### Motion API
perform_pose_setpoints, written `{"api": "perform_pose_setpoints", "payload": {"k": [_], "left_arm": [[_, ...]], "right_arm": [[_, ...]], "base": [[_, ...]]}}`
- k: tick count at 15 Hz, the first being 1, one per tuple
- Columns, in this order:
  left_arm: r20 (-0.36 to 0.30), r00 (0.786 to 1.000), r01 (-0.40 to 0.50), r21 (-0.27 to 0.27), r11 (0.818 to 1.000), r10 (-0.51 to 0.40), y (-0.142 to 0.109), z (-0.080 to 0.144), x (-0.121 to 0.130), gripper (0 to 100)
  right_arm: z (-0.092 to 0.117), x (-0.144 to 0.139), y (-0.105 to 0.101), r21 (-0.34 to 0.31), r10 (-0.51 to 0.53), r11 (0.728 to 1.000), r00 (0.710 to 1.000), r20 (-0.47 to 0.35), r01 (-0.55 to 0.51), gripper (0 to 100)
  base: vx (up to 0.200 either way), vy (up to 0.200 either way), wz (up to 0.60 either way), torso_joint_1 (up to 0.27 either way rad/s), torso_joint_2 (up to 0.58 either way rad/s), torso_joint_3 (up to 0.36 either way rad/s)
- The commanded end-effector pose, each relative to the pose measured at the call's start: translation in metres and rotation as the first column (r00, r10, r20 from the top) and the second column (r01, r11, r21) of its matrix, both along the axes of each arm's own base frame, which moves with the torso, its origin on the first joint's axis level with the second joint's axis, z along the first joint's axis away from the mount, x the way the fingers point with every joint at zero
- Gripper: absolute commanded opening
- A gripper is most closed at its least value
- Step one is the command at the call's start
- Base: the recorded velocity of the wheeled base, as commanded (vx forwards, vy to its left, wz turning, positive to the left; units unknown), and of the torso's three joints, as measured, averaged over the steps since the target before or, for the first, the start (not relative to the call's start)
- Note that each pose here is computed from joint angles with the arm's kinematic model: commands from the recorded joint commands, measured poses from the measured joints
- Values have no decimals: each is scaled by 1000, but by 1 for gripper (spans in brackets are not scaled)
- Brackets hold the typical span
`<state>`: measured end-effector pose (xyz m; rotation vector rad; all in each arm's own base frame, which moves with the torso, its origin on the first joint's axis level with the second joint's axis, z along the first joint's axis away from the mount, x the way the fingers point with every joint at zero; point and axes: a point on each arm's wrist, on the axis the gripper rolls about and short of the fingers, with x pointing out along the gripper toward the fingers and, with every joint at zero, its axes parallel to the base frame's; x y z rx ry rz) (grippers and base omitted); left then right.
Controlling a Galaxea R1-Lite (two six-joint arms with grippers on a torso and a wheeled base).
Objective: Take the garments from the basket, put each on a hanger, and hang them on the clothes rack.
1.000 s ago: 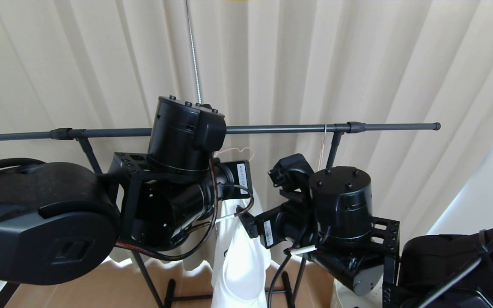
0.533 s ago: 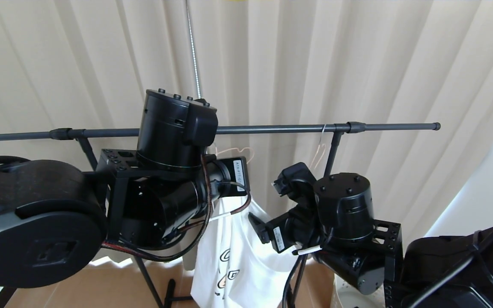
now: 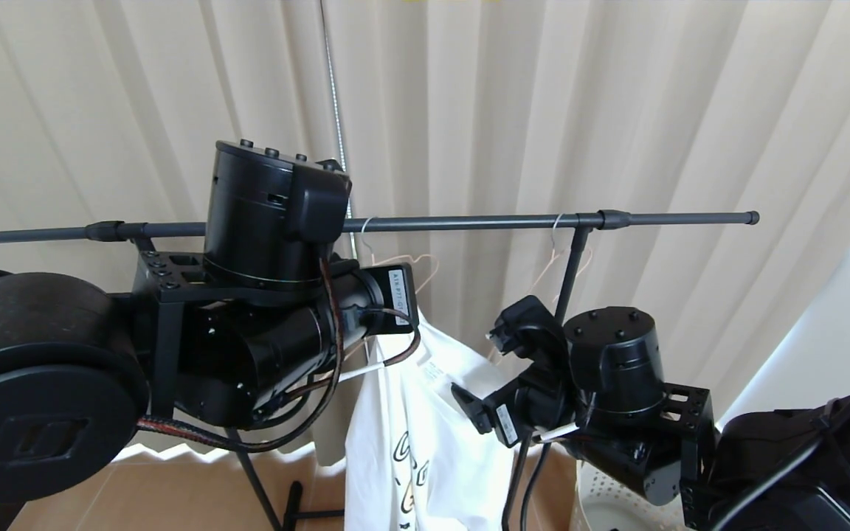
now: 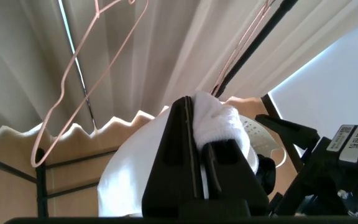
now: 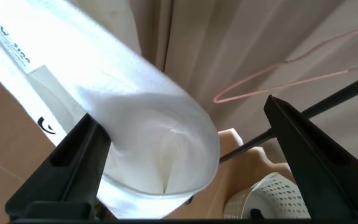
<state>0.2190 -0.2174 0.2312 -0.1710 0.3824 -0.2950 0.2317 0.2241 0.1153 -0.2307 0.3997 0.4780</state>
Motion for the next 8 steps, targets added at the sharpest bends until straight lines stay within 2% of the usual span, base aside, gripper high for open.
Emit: {"api": "perform_pose_setpoints", "payload": {"k": [1, 3, 4, 5, 8], "left_arm": [[4, 1000, 0, -5, 1000, 0, 2, 2, -2, 0], [4, 1000, 3, 0, 1000, -3, 2, 2, -2, 0], [3, 1000, 17, 42, 999, -17, 6, -3, -3, 0], [6, 1000, 20, 57, 998, -21, 11, -5, 0, 0], [19, 994, 107, 42, 993, -107, 21, -7, 1, 0]], "right_arm": [[-1, 0, -3, -1, 4, 1000, 1000, -8, -4, 100], [-1, -1, -5, 8, 17, 1000, 1000, -14, -17, 100], [5, -4, -15, 30, 63, 998, 998, -22, -62, 100], [8, -8, -21, 42, 122, 992, 992, -26, -120, 100], [15, -16, -33, 72, 219, 974, 975, -27, -217, 100]], "base": [[0, 0, 0, 0, 0, 0], [0, 0, 0, 0, 0, 0], [0, 0, 0, 0, 0, 0], [0, 0, 0, 0, 0, 0], [0, 0, 0, 0, 0, 0]]}}
